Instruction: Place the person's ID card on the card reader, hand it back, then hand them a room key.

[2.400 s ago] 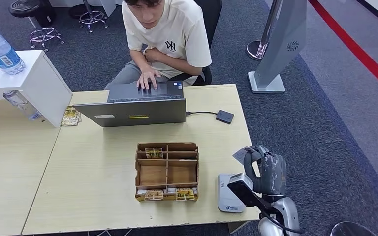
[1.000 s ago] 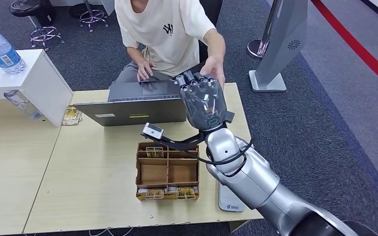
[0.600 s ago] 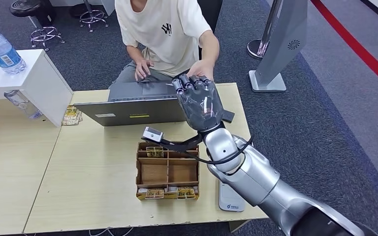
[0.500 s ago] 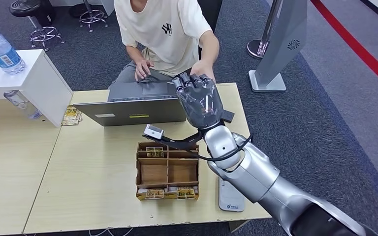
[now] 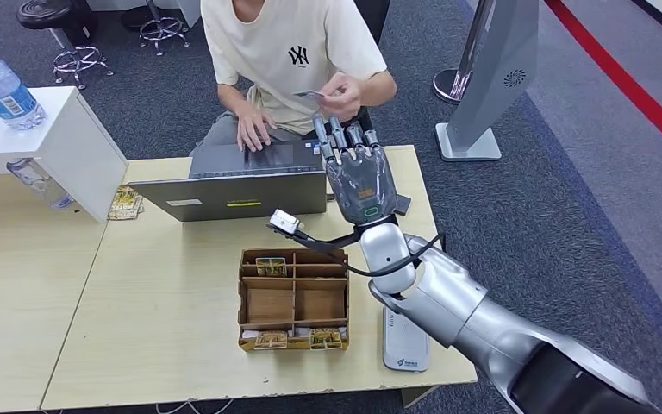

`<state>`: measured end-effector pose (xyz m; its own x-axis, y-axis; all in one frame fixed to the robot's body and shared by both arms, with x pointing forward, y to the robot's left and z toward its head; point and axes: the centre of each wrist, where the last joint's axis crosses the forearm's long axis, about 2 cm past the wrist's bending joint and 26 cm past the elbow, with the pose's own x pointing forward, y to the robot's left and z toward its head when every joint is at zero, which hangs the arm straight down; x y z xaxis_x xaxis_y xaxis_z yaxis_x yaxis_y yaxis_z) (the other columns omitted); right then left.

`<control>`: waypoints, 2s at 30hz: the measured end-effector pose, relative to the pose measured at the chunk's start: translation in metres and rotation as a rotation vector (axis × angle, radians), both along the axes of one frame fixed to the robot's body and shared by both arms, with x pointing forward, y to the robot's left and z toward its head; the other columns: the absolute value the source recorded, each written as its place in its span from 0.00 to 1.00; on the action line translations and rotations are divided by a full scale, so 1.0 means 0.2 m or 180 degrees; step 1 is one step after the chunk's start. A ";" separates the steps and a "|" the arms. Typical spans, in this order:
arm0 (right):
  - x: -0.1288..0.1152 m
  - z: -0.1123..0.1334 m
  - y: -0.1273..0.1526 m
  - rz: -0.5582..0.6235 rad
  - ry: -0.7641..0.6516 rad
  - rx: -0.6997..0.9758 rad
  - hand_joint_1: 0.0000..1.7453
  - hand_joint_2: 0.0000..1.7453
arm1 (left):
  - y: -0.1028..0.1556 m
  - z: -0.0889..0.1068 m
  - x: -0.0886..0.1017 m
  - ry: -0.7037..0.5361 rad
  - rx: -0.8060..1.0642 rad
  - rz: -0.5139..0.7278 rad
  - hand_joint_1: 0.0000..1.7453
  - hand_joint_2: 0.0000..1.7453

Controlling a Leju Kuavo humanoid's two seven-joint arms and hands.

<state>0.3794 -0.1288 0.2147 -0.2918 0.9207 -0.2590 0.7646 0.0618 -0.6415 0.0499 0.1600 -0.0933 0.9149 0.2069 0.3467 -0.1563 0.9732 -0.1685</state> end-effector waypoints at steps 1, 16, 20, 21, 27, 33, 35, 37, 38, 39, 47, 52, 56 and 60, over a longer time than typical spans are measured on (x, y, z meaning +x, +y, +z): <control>0.00 -0.01 0.00 -0.0009 0.0010 -0.0025 0.00 1.00 | 0.00 0.00 0.00 0.0007 0.0001 -0.0002 0.00 0.00; -0.26 -0.05 0.06 0.1165 0.0223 0.0079 0.00 0.00 | -0.01 0.00 -0.01 0.0068 0.0048 0.0048 0.00 0.00; -0.36 -0.11 0.04 0.1703 0.0488 0.1032 0.00 0.00 | -0.02 0.00 -0.03 0.0098 0.0099 0.0096 0.00 0.00; -0.39 -0.14 0.03 0.1716 0.0611 0.1365 0.00 0.00 | -0.02 0.01 -0.03 0.0114 0.0108 0.0113 0.00 0.00; -0.60 -0.25 0.03 0.1763 0.1142 0.2530 0.00 0.25 | -0.03 0.03 -0.02 0.0144 0.0121 0.0243 0.00 0.00; -0.73 -0.30 0.03 0.1823 0.1250 0.2694 0.00 1.00 | -0.03 0.05 -0.02 0.0155 0.0100 0.0448 0.00 0.00; -0.76 -0.31 0.04 0.1826 0.1301 0.2673 0.00 1.00 | -0.02 0.05 -0.02 0.0147 0.0097 0.0510 0.00 0.00; -0.79 -0.33 0.04 0.1801 0.1318 0.2587 0.00 1.00 | -0.02 0.05 -0.02 0.0119 0.0098 0.0557 0.00 0.00; -0.80 -0.33 0.05 0.1776 0.1310 0.2520 0.00 1.00 | -0.02 0.05 -0.02 0.0098 0.0101 0.0576 0.00 0.00; -0.81 -0.34 0.05 0.1746 0.1296 0.2444 0.00 1.00 | -0.02 0.05 -0.02 0.0077 0.0106 0.0592 0.00 0.00; -0.84 -0.40 0.05 0.1561 0.1180 0.1672 0.00 1.00 | -0.03 0.04 -0.01 -0.0009 0.0129 0.0703 0.00 0.00; -0.83 -0.43 0.04 0.1426 0.1157 0.1349 0.05 1.00 | -0.03 0.03 0.00 -0.0008 0.0130 0.0731 0.00 0.00; -0.82 -0.46 0.04 0.1331 0.1207 0.1259 0.76 1.00 | -0.04 0.03 0.00 0.0009 0.0110 0.0732 0.00 0.00; -0.82 -0.49 0.04 0.1269 0.1286 0.1240 0.91 1.00 | -0.04 0.02 0.00 0.0037 0.0086 0.0728 0.00 0.00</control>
